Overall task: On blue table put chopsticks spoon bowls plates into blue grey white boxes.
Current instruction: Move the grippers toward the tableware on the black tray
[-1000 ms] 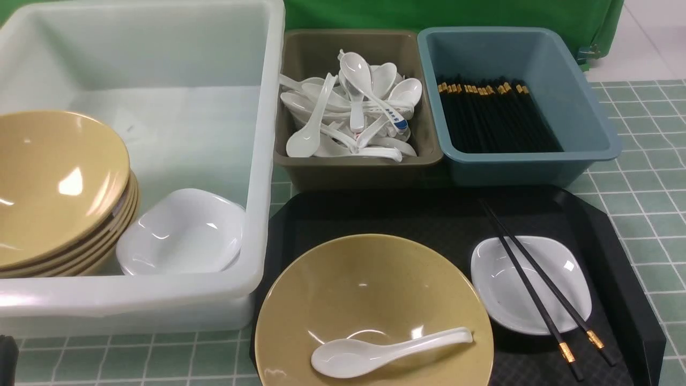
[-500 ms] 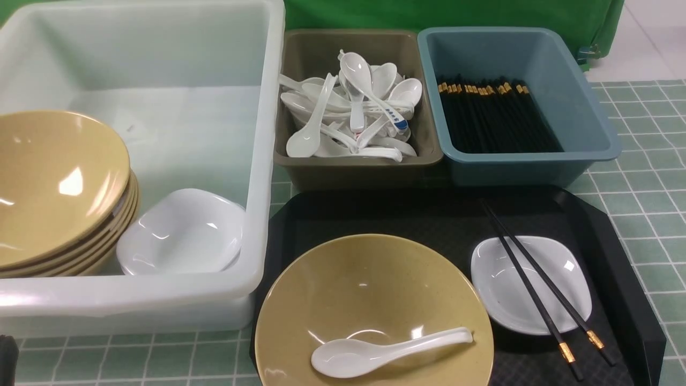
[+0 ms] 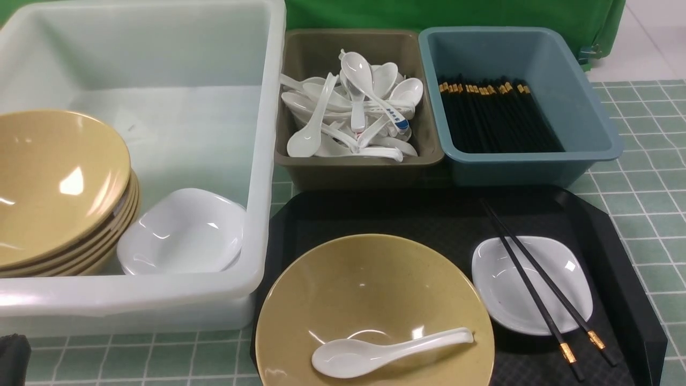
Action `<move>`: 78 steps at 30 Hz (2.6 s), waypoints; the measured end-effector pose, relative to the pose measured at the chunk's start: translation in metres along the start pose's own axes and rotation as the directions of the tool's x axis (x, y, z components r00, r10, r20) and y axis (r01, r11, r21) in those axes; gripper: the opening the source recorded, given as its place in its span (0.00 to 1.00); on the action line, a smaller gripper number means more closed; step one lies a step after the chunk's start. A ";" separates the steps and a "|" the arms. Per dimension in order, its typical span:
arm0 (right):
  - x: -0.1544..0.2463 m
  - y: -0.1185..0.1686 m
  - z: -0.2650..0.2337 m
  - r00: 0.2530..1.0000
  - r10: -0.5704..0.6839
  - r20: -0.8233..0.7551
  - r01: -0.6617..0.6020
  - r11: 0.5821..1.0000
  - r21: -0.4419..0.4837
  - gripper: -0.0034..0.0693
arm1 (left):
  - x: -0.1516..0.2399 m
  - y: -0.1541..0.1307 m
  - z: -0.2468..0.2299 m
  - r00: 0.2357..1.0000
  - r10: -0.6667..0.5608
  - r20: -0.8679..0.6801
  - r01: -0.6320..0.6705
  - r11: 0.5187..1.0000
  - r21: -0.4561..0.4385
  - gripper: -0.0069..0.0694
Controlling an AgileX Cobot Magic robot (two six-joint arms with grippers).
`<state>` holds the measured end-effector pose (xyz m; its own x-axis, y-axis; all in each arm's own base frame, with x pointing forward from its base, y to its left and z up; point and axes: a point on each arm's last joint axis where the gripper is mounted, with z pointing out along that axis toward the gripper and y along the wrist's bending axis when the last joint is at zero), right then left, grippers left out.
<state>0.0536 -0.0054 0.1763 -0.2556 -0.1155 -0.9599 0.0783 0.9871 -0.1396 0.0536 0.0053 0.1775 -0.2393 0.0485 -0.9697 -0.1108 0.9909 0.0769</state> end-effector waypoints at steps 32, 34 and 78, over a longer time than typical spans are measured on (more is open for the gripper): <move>0.000 0.000 0.000 0.998 0.059 0.000 -0.059 0.998 0.000 0.38 | -0.005 0.001 0.000 0.998 -0.008 0.055 0.008 1.000 -0.011 0.10; 0.000 0.000 0.000 0.998 0.062 0.001 -0.062 0.998 0.000 0.38 | -0.005 0.001 0.000 0.998 0.012 0.054 -0.011 1.000 -0.016 0.10; -0.088 0.005 -0.008 0.882 0.466 -0.076 -0.472 0.862 -0.186 0.10 | -0.123 -0.011 -0.021 0.918 -0.397 -0.003 0.385 0.890 0.245 0.10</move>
<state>0.0684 0.0106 0.2617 -0.2618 0.3665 -0.8928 0.0091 0.9260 0.3774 0.0645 -0.0141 0.3011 -0.1781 -0.3491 -0.9200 0.0452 0.9310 -0.3621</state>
